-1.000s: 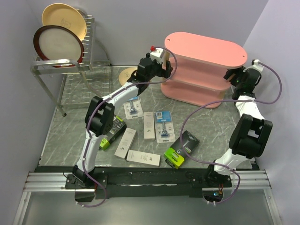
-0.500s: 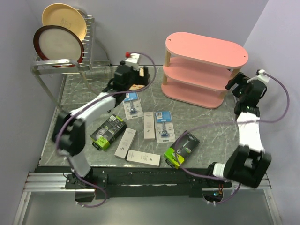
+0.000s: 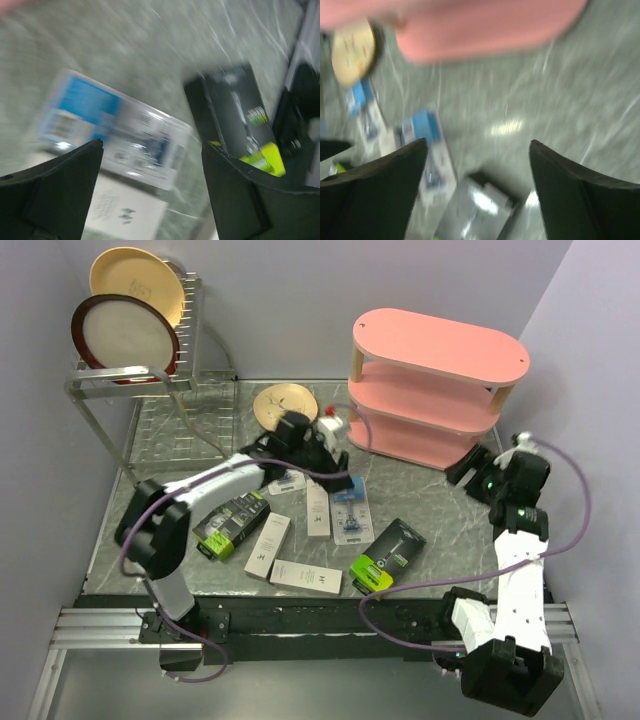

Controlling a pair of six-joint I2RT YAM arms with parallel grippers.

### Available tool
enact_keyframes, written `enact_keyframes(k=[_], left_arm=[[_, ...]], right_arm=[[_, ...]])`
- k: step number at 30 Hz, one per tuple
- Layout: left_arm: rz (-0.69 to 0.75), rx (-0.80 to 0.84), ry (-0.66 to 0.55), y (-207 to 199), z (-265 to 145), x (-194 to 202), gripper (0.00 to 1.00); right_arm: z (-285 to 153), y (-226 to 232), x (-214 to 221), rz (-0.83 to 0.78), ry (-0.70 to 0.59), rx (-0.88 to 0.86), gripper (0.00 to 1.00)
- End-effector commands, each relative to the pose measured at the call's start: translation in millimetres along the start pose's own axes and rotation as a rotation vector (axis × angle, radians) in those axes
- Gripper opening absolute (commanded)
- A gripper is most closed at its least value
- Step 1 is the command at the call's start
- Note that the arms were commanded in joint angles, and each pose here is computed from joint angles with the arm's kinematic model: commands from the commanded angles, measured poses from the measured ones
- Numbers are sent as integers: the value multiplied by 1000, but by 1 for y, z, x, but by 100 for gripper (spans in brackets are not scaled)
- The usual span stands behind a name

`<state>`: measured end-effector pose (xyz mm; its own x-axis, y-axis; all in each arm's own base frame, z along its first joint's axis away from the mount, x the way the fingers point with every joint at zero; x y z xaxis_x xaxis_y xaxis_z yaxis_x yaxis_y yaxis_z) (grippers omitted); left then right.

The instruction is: Place and organize the shaving razors onto the shelf

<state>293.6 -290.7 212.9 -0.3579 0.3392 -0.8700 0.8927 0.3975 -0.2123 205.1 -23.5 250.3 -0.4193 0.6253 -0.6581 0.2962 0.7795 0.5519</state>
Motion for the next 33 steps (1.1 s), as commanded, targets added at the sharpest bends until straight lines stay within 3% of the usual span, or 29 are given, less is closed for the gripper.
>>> enact_keyframes(k=[1,5,9,11,15,16,17,21,24,26,32,33], left_arm=[[12,222,80,-41,28,19,84],[-79,333,132,-66,50,31,75],[-109,372,177,-84,63,40,74],[-146,338,220,-89,69,53,75],[-222,316,286,-93,79,76,73],[-223,322,287,-95,82,77,69],[-216,333,285,-97,84,78,67],[-241,324,321,-101,93,94,62],[-300,335,398,-102,102,109,35],[-326,333,413,-102,106,113,24],[-408,306,419,-100,115,129,2],[-420,305,423,-101,116,130,2]], right_arm=[[-13,-11,53,60,250,-36,83],[-13,-18,71,123,385,13,78],[-19,-26,88,201,475,88,76],[-20,-28,95,205,492,92,69],[-17,-40,118,282,557,261,44],[-17,-42,124,292,569,276,42],[-17,-41,130,283,584,268,42],[-14,-35,148,305,622,167,64],[-13,-40,160,317,645,168,67],[-8,-41,165,334,664,166,64],[7,-42,170,374,663,123,46],[11,-40,168,376,648,100,35]])
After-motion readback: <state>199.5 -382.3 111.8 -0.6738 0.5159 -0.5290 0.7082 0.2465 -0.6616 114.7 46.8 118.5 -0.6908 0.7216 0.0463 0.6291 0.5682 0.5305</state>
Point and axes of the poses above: each gripper's point midway between its finger pads, its own z axis out along the fingers, its own y axis along the line the jaws close on, x = y × z, the point moved 9 cm from there along -z, back along the fingers, and after that the axes turned 7 degrees about z, right-handed, at the moved point
